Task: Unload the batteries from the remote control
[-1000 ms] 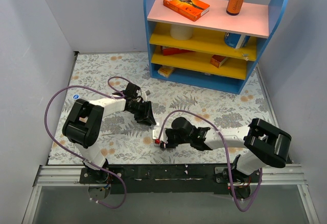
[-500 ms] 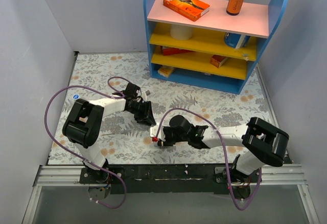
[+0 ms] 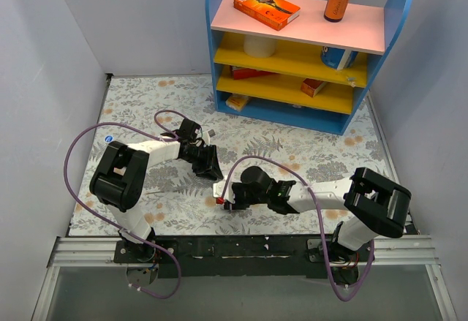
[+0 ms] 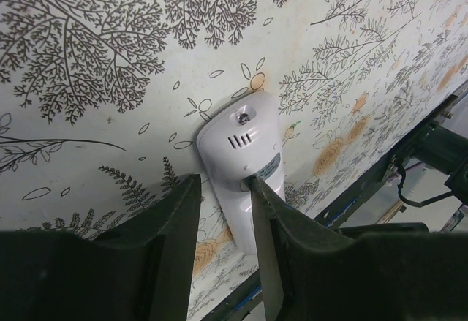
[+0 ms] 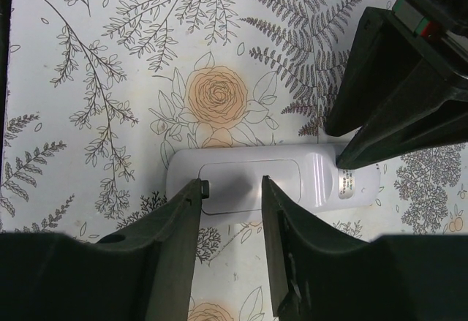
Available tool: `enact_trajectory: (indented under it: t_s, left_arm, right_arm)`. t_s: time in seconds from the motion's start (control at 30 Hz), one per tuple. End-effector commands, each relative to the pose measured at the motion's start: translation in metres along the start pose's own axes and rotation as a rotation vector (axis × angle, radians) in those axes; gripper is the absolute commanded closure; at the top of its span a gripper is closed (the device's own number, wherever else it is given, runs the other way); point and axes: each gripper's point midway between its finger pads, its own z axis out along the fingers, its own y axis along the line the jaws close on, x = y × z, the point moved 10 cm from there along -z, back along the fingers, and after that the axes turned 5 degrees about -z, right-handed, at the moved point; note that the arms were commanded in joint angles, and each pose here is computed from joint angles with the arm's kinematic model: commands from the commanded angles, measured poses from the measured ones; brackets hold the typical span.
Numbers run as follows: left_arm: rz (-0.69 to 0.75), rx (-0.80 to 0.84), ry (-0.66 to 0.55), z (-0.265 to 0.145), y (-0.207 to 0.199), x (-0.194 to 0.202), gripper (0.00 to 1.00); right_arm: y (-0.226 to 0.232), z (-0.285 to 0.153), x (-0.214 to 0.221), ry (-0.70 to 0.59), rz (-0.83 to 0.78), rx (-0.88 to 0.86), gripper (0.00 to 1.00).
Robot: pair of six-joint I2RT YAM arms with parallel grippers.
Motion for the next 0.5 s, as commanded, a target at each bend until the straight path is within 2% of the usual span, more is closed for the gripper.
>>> enact_trajectory:
  t_s: [0.0, 0.2, 0.47]
  left_arm:
    - [0.005, 0.003, 0.018, 0.002, 0.002, 0.003, 0.67]
    - [0.001, 0.001, 0.022, 0.003, 0.003, 0.003, 0.67]
    - [-0.003, -0.001, 0.033, 0.004, 0.004, 0.005, 0.67]
  right_arm:
    - [-0.004, 0.002, -0.008, -0.007, -0.048, 0.056, 0.56]
    - [-0.004, -0.001, -0.017, 0.013, -0.139, 0.143, 0.58]
    - [-0.009, -0.008, -0.022, 0.02, -0.175, 0.239, 0.59]
